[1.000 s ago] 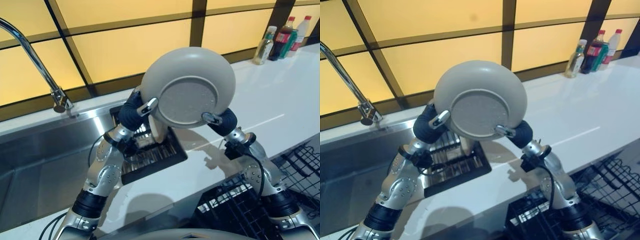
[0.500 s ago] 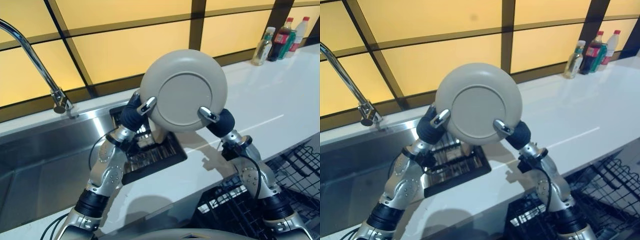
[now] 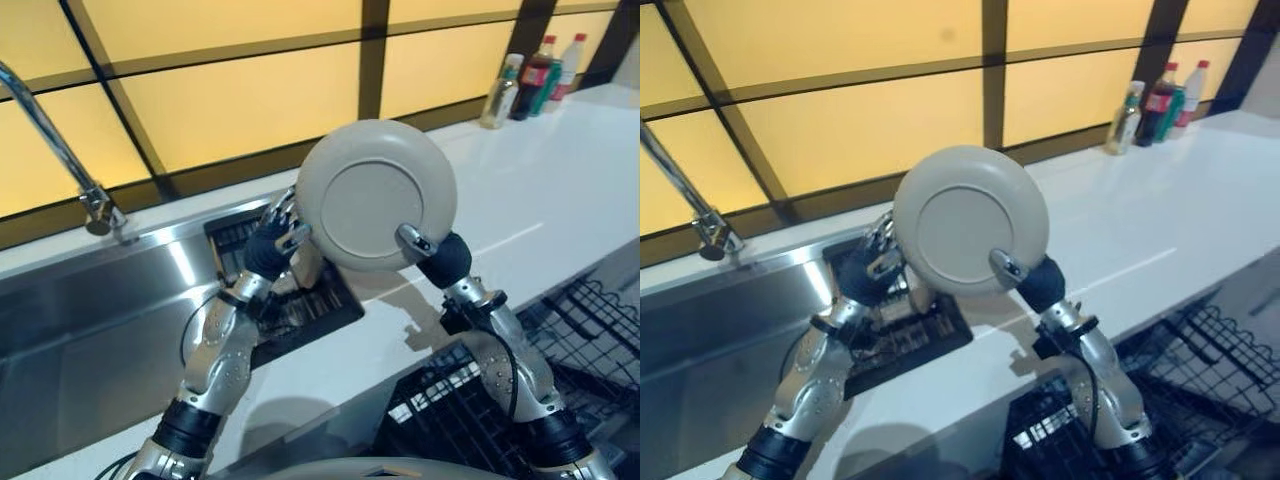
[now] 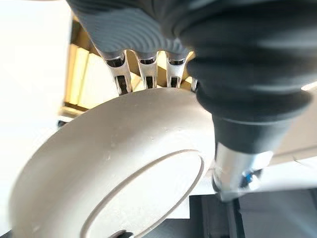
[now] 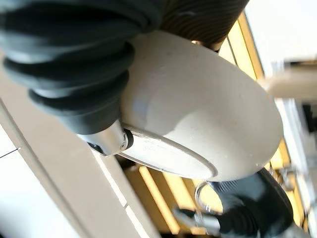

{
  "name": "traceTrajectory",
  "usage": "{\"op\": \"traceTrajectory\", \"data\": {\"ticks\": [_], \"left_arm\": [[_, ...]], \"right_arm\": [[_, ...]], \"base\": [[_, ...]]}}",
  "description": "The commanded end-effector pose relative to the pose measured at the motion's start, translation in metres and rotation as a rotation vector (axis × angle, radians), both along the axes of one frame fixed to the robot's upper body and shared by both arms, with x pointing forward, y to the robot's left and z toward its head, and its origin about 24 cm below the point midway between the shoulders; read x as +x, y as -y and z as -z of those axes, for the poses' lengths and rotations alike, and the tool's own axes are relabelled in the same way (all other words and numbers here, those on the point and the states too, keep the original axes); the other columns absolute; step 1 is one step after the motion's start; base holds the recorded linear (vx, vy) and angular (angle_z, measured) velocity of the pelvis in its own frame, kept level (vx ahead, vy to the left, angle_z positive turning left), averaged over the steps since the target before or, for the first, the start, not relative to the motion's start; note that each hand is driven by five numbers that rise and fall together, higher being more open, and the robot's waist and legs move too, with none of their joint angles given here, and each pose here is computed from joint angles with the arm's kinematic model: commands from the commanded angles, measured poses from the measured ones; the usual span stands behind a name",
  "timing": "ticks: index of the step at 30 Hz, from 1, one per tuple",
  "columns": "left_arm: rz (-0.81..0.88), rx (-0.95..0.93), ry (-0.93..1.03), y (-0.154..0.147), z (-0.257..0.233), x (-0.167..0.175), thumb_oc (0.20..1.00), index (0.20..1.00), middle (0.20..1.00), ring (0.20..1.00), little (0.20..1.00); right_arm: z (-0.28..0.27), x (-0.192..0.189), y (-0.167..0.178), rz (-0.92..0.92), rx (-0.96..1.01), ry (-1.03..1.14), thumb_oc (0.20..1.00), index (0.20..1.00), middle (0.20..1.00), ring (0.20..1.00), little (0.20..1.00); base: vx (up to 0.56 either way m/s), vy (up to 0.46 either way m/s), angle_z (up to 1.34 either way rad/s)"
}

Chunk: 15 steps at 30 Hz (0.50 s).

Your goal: Pick up plates and place into dishwasher.

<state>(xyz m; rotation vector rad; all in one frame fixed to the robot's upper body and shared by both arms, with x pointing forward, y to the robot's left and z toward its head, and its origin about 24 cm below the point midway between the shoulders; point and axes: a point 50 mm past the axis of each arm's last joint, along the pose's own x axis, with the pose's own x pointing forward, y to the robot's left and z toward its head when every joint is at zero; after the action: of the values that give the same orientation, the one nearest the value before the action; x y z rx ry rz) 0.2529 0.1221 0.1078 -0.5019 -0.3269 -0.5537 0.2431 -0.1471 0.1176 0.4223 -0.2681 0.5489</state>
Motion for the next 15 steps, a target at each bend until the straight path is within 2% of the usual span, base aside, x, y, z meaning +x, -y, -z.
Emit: {"op": "traceTrajectory", "data": {"ticks": [1, 3, 9, 15], "left_arm": [[-0.115, -0.008, 0.077, -0.013, -0.014, 0.002, 1.0, 1.0, 1.0, 1.0, 1.0], [-0.188, -0.018, 0.059, -0.02, -0.016, 0.003, 1.0, 1.0, 1.0, 1.0, 1.0], [-0.174, -0.002, 0.044, -0.018, -0.017, 0.009, 1.0, 1.0, 1.0, 1.0, 1.0], [-0.152, 0.008, 0.013, -0.013, -0.009, 0.015, 1.0, 1.0, 1.0, 1.0, 1.0]], "right_arm": [[-0.023, 0.003, 0.02, 0.158, 0.079, 0.095, 0.2, 0.2, 0.2, 0.2, 0.2], [-0.025, 0.009, 0.015, 0.12, 0.093, 0.075, 0.2, 0.2, 0.2, 0.2, 0.2], [-0.021, 0.021, 0.008, 0.127, 0.078, 0.036, 0.2, 0.2, 0.2, 0.2, 0.2], [-0.015, 0.027, 0.011, 0.12, 0.083, -0.005, 0.2, 0.2, 0.2, 0.2, 0.2]], "base": [[-0.06, 0.004, -0.36], [-0.07, -0.008, -0.73], [-0.1, 0.025, -1.16], [-0.05, 0.018, -0.28]]}}
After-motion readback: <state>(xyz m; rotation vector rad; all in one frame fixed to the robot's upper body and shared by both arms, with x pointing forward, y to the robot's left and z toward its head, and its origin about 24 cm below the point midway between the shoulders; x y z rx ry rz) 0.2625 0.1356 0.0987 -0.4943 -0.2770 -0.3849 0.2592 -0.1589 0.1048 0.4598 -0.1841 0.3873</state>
